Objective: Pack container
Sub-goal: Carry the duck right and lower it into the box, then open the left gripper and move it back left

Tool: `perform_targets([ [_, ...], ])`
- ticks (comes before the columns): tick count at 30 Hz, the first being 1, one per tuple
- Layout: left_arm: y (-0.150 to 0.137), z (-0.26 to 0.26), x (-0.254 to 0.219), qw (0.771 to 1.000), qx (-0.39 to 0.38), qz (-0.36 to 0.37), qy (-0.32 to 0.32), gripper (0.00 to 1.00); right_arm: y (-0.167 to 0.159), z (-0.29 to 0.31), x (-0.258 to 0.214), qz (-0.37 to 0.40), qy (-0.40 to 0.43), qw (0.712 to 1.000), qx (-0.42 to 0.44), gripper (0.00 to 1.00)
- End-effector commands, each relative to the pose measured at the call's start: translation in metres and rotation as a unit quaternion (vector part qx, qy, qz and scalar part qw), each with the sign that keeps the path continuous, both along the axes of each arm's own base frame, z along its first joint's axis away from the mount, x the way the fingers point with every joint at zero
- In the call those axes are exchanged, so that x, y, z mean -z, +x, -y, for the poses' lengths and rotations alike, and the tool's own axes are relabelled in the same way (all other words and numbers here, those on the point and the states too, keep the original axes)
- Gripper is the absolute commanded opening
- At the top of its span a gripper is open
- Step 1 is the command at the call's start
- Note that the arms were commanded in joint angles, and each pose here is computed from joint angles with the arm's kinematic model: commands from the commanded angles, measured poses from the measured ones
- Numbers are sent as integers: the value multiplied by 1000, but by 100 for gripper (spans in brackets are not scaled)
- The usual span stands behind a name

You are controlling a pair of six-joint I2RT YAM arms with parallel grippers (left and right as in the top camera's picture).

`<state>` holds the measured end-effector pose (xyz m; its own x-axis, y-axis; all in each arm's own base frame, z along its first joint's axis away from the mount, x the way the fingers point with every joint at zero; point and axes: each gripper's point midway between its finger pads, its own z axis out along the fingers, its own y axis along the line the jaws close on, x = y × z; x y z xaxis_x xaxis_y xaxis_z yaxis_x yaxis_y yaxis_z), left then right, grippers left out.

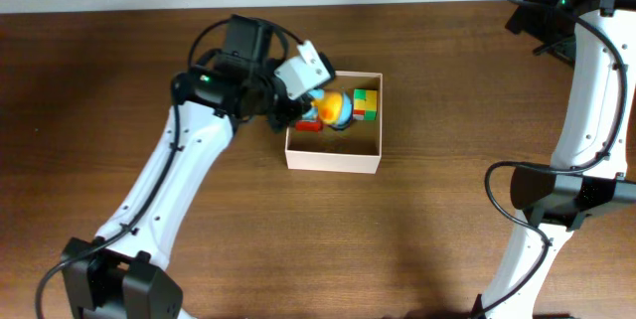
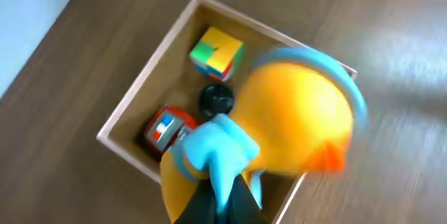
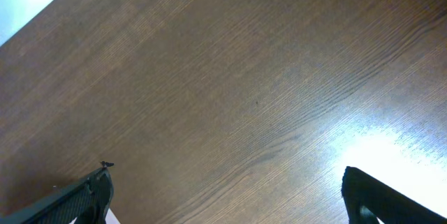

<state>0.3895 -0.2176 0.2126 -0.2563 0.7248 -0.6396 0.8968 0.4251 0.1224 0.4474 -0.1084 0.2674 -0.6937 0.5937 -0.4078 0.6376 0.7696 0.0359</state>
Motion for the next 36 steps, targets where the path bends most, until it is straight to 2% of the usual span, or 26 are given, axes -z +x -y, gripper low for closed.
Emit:
perform_targets([
  [1,0,6,20,999,41,7,28,2,-5,1,-9,9,-2,1000,4,99],
  [10,4,8,78,996,39,-62,49,2,-5,1,-9,9,-2,1000,4,99],
  [24,-15,7,89,991,38,-110,61,2,-5,1,-9,9,-2,1000,4,99],
  [25,-16,6,89,991,38,-113,61,8,-5,1,-9,9,-2,1000,4,99],
  [26,-17,6,89,991,38,-114,61,19,-5,1,-9,9,-2,1000,4,99],
  [27,-18,7,90,991,38,-115,62,33,-5,1,-9,9,-2,1000,4,99],
  [28,-18,7,90,991,34,-117,60,54,-5,1,-9,9,-2,1000,4,99],
  [30,-19,10,89,991,35,-120,54,78,-5,1,-9,9,-2,1000,4,99],
  [32,-18,11,88,991,36,-118,50,83,-5,1,-9,9,-2,1000,4,99],
  [36,-13,13,86,993,36,-107,46,84,-5,1,-9,9,-2,1000,4,99],
])
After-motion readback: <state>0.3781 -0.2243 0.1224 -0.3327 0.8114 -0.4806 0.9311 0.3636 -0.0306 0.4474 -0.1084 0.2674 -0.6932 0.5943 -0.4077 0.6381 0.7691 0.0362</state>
